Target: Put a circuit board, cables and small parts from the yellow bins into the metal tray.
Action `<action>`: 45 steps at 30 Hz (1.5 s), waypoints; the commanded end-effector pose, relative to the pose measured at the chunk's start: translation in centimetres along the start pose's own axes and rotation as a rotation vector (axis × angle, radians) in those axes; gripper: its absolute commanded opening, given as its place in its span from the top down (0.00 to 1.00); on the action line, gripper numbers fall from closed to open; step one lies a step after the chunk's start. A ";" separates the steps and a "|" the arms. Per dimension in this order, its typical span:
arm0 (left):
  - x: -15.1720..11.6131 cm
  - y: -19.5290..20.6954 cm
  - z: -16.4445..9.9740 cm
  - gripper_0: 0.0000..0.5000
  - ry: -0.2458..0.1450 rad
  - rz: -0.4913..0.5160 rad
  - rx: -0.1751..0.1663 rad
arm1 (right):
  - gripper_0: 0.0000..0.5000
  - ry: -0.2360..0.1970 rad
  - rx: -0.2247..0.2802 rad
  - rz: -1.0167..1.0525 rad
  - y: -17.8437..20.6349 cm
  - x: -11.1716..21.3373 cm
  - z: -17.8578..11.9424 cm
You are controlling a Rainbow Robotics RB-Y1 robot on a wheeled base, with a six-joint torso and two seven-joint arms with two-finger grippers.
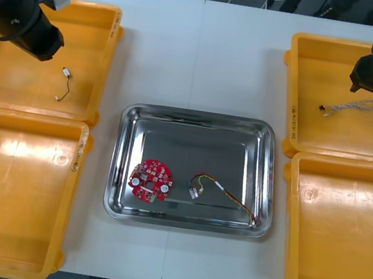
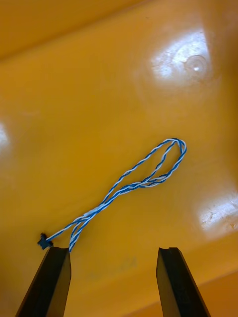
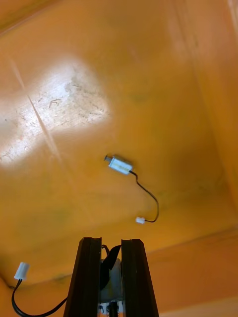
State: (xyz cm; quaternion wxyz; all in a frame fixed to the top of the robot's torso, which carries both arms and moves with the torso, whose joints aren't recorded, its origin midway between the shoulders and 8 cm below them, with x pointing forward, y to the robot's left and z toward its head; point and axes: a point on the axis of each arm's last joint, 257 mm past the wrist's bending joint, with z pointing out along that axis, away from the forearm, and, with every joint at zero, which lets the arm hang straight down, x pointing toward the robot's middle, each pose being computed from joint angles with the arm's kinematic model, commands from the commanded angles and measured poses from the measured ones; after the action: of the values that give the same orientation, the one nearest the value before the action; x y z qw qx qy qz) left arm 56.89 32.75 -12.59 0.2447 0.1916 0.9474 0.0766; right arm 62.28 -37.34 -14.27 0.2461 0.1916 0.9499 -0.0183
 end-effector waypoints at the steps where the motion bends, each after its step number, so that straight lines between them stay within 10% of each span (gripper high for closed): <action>1: -0.7 -0.6 -2.3 1.00 -0.016 -0.128 -0.046 | 0.00 -0.065 -0.041 0.167 1.3 -2.8 -1.9; 23: -0.3 -13.5 -2.6 1.00 -0.055 -0.208 -0.003 | 0.00 -0.032 -0.140 0.688 3.5 -2.4 -0.3; 45: 1.0 -25.0 1.4 1.00 -0.123 -0.341 0.114 | 0.00 -0.006 -0.164 0.790 3.5 -1.3 2.6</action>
State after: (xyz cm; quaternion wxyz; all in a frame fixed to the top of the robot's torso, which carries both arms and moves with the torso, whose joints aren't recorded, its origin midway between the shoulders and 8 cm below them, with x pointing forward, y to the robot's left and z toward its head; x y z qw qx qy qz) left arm 48.81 12.41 -20.61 0.2849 0.0604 0.9566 -0.0097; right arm 63.78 -36.11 -19.63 0.2258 0.5194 0.8148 0.1240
